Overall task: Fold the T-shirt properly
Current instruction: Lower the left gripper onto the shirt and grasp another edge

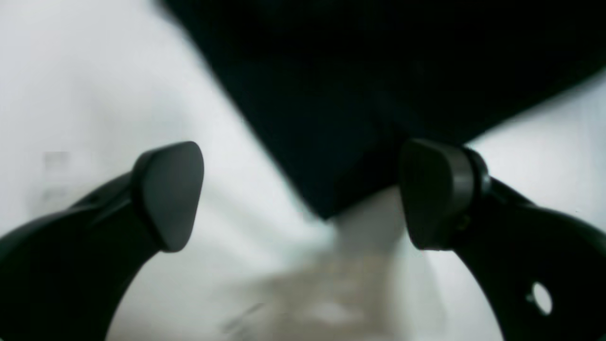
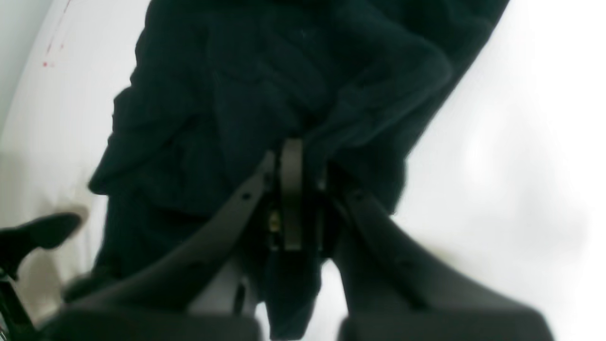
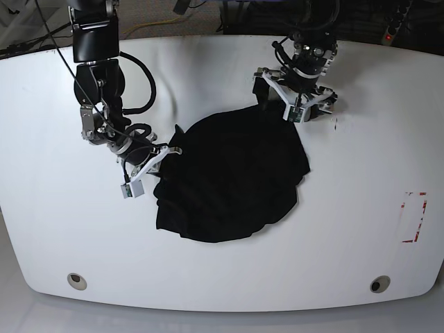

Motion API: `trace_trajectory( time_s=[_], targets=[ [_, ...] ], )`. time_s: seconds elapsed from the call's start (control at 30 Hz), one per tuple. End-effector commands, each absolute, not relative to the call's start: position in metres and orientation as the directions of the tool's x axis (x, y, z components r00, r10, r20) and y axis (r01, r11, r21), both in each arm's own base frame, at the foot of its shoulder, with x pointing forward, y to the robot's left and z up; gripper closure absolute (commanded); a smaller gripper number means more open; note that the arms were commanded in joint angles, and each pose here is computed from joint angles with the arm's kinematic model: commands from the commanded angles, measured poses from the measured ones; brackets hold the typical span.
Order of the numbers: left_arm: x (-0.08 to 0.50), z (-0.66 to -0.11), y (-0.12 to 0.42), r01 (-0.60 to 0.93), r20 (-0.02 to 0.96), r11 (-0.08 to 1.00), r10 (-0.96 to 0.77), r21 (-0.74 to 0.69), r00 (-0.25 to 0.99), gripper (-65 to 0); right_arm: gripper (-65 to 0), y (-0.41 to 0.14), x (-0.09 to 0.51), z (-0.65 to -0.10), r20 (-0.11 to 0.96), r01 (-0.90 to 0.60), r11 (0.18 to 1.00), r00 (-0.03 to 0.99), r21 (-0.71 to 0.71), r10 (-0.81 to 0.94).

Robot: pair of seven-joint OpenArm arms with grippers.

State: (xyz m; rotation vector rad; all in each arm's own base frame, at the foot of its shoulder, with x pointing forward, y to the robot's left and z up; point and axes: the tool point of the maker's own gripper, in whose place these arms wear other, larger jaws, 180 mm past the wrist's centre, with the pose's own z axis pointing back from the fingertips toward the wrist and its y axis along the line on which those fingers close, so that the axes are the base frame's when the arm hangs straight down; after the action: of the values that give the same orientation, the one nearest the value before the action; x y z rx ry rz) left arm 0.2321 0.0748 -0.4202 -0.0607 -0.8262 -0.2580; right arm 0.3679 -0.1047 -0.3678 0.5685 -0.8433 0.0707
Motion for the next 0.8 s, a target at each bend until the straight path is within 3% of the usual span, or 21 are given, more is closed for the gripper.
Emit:
trace_trajectory(
  time_s=[0.0, 0.17, 0.23, 0.33, 0.53, 0.57, 0.77],
  targets=[
    [0.233, -0.423, 0.066, 0.278, 0.739, 0.959, -0.224, 0.052, 0.635, -62.2, 0.0, -0.109, 0.378, -0.349, 0.763, -0.299, 0.847, 0.623, 0.44, -0.176],
    [0.234, -0.435, 0.062, 0.295, 0.72, 0.954, -0.239, 0.05, 0.652, -61.7, 0.0, -0.11, 0.378, -0.349, 0.763, -0.299, 0.848, 0.623, 0.437, -0.174],
    [0.234, -0.442, 0.064, 0.292, 0.708, 0.955, -0.242, 0.053, 0.664, -57.6, 0.0, -0.109, 0.378, -0.344, 0.773, -0.311, 0.847, 0.612, 0.432, -0.169],
    [0.238, -0.448, 0.065, 0.295, 0.698, 0.954, -0.249, 0.056, 0.671, -43.8, 0.0, -0.107, 0.379, -0.337, 0.785, -0.325, 0.845, 0.597, 0.424, -0.164],
    [0.239, -0.453, 0.069, 0.287, 0.69, 0.956, -0.248, 0.061, 0.68, -5.3, 0.0, -0.115, 0.376, -0.327, 0.808, -0.348, 0.855, 0.574, 0.386, -0.131],
    [0.239, -0.453, 0.07, 0.284, 0.69, 0.957, -0.247, 0.062, 0.681, -1.4, 0.0, -0.115, 0.377, -0.323, 0.815, -0.355, 0.855, 0.565, 0.378, -0.125],
    [0.261, -0.414, 0.1, 0.192, 0.76, 0.976, -0.198, 0.097, 0.619, -0.8, 0.0, -0.126, 0.384, -0.295, 0.863, -0.396, 0.866, 0.5, 0.304, -0.075]
  ],
)
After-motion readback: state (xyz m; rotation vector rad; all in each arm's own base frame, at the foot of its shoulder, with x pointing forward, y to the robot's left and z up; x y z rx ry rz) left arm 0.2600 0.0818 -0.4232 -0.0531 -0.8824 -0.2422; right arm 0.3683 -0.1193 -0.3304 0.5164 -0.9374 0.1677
